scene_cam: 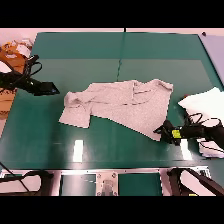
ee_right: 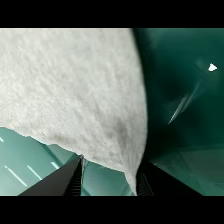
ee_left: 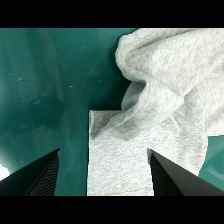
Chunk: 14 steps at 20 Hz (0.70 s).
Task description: Fold the shirts.
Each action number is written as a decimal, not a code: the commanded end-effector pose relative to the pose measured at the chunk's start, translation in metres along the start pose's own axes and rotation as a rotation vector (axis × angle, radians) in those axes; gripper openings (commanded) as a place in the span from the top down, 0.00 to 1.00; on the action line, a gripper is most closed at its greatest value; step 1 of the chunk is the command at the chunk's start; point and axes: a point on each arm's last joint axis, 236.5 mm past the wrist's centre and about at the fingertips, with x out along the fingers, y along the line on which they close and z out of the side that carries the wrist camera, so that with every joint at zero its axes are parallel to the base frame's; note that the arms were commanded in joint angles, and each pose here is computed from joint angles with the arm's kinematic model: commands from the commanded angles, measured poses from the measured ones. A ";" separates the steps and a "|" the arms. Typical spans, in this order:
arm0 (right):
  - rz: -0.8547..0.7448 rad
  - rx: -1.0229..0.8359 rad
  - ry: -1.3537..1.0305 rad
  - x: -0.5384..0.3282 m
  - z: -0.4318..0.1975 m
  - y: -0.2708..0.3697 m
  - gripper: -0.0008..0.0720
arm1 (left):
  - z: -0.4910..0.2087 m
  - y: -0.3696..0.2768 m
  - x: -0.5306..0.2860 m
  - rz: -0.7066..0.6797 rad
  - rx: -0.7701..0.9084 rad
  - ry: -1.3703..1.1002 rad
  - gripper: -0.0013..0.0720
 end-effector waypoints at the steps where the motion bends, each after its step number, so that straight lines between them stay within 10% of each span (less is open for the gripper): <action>1: 0.012 0.002 0.003 0.013 -0.008 0.002 0.54 | -0.001 -0.002 0.000 -0.009 0.004 0.003 0.15; 3: 0.015 -0.041 -0.023 0.009 0.000 0.006 0.98 | -0.002 -0.002 0.000 -0.012 0.003 0.010 0.15; 14: -0.130 -0.011 -0.305 -0.072 0.094 -0.024 0.98 | -0.053 -0.036 0.038 -0.215 0.090 0.078 0.15</action>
